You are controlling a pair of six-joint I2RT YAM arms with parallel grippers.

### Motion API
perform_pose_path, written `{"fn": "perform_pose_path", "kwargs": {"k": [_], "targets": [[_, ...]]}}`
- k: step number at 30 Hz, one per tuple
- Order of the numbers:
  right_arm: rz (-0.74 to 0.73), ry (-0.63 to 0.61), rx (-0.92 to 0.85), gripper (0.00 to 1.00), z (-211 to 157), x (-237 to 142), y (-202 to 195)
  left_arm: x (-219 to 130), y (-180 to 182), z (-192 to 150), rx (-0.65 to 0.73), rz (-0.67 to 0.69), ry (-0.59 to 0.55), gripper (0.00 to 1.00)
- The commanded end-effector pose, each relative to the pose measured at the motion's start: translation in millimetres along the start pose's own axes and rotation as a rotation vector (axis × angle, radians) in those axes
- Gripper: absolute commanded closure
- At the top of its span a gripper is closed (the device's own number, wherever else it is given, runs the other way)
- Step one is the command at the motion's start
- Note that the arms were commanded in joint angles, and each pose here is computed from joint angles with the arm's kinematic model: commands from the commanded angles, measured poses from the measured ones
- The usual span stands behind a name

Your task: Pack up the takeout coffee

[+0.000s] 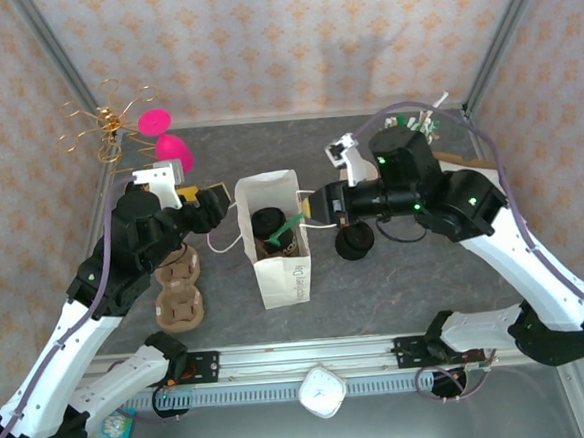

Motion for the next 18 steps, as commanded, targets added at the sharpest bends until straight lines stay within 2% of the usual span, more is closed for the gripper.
{"fn": "perform_pose_path", "kwargs": {"k": [1, 6, 8, 13, 15, 18], "targets": [[-0.012, -0.037, -0.041, 0.62, 16.6, 10.6, 9.6, 5.3, -3.1, -1.0, 0.031, -0.014, 0.006, 0.28], [-0.138, -0.196, -0.043, 0.42, 58.1, -1.4, 3.4, 11.4, -12.7, 2.6, 0.022, -0.058, 0.020, 0.28], [-0.229, -0.283, 0.005, 0.40, 79.3, -14.6, -18.6, 13.3, -17.8, 6.6, 0.018, -0.078, 0.022, 0.27], [-0.507, -0.563, 0.252, 0.35, 122.7, -83.0, -131.9, 19.2, -26.6, 13.7, 0.048, -0.109, 0.005, 0.27], [-0.584, -0.664, 0.335, 0.34, 124.1, -113.4, -168.6, 23.0, -27.1, 14.8, 0.071, -0.102, 0.016, 0.27], [-0.715, -0.735, 0.495, 0.31, 110.5, -147.2, -234.4, 27.3, -29.1, 15.8, 0.108, -0.102, 0.034, 0.26]]}}
Point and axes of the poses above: each hand's point on the last joint's axis, 136 mm out from that joint toward the fingers, its own x axis out along the fingers, its own y axis along the line the jaws close on, z = x × y, the point moved 2 cm from there along -x, back along the fingers, and after that the axes turned 11 degrees about x, right-handed, at the moved point
